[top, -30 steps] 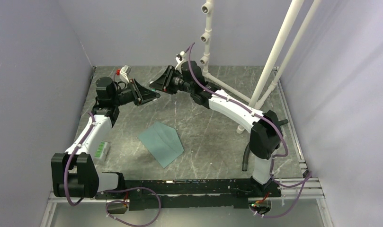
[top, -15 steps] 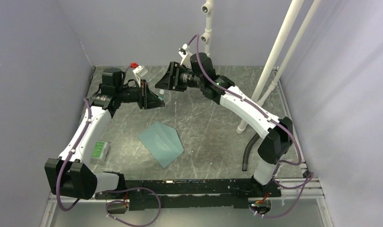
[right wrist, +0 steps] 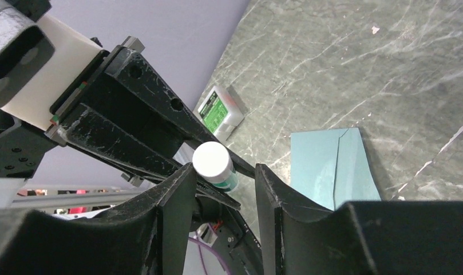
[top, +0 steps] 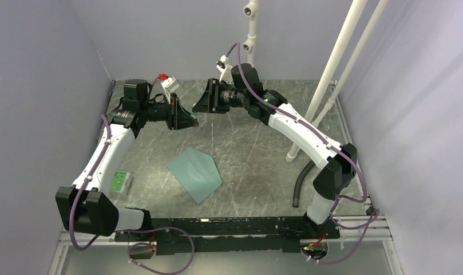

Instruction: Place the letter into the envelope and seal it

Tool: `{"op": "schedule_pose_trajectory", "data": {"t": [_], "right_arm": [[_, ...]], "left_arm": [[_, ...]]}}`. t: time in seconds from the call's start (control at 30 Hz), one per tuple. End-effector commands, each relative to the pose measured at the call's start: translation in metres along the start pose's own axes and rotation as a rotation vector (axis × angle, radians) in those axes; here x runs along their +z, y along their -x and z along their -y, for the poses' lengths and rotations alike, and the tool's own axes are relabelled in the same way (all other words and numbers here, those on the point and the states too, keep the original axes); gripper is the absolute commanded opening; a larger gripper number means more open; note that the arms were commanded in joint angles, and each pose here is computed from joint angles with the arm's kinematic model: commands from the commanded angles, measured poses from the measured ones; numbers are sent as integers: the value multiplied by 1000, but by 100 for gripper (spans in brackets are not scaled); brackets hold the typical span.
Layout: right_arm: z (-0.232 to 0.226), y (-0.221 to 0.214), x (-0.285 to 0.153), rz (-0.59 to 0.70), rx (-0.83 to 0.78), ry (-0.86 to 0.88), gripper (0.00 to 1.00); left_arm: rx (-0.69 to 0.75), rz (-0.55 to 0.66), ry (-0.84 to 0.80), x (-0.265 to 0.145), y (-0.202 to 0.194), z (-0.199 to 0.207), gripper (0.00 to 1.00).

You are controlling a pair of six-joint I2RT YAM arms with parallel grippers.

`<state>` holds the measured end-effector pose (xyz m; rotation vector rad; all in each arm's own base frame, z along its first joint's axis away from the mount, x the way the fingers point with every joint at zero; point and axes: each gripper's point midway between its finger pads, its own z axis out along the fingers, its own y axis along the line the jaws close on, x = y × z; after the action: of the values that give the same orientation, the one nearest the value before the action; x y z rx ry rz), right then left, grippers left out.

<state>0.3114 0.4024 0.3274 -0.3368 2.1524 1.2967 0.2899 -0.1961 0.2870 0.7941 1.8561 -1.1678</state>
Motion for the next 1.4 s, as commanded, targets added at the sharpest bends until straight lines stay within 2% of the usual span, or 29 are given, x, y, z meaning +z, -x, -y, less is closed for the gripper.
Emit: {"op": "schedule_pose_trajectory", "data": {"t": [0.0, 0.2, 0.47, 0.6, 0.7, 0.83, 0.97, 1.1, 1.37], "right_arm": [[-17, 15, -14, 55, -43, 78, 45], [-17, 16, -9, 11, -56, 98, 47], [-19, 12, -3, -43, -61, 129, 35], [-21, 10, -2, -75, -58, 147, 22], [-21, 9, -4, -96, -65, 147, 0], [-20, 16, -22, -102, -92, 142, 0], [-19, 40, -54, -63, -99, 165, 0], [-20, 59, -85, -45, -118, 180, 0], [-38, 64, -102, -46, -190, 232, 0]], "left_arm": [[73, 20, -83, -2, 17, 14, 2], [81, 16, -138, -3, 18, 23, 3], [131, 0, -108, -3, 17, 21, 2], [152, -11, -82, -3, 16, 16, 2], [161, -24, -47, -4, 18, 10, 2], [150, -49, -31, -5, 12, 8, 2], [111, -74, -20, -7, -3, 9, 2], [98, -39, -40, -12, -8, 27, 2], [39, -116, -73, -7, -51, 33, 2]]}}
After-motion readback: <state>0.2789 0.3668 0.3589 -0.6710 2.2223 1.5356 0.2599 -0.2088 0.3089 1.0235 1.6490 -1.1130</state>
